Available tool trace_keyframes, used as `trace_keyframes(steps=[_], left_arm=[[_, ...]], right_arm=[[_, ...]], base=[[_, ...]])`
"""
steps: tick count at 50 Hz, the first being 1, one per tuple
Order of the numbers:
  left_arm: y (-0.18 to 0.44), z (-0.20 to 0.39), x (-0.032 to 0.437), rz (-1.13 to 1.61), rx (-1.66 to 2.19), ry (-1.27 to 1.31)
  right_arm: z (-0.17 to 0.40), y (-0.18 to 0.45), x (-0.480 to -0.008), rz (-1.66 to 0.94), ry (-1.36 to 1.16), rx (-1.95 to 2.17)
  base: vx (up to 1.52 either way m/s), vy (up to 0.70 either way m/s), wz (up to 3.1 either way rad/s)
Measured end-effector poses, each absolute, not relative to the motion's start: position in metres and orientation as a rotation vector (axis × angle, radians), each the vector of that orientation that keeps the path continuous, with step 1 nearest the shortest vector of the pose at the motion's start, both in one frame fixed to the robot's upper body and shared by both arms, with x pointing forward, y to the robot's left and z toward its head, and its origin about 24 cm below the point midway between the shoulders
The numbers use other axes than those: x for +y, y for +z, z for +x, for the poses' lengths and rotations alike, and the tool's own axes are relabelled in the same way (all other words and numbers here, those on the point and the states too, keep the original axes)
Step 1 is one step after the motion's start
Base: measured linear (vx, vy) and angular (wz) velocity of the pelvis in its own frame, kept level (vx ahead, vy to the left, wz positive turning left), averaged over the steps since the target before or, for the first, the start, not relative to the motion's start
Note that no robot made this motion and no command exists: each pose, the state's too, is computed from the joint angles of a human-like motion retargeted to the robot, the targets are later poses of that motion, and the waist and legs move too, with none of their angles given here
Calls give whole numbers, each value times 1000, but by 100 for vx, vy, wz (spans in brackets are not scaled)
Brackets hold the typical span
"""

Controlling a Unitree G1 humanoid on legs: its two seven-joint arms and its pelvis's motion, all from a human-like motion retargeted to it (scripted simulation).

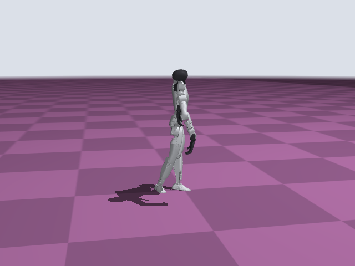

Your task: In place motions

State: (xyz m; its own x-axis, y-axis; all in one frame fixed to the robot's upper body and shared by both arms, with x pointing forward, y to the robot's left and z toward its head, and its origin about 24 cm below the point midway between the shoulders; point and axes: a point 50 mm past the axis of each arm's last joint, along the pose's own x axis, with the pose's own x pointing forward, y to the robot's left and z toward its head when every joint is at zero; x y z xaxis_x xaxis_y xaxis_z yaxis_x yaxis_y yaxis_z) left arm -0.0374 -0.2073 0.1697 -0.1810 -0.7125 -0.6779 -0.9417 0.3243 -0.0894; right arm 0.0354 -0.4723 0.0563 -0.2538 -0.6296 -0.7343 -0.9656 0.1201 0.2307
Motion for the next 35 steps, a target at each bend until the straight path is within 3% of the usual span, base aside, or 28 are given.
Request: trace_keyframes(steps=[35], left_arm=[[154,-37,-191,-1399,1882,499]], right_arm=[[31,69,-486,-1611,916,2020]], base=[[11,-4,-83]])
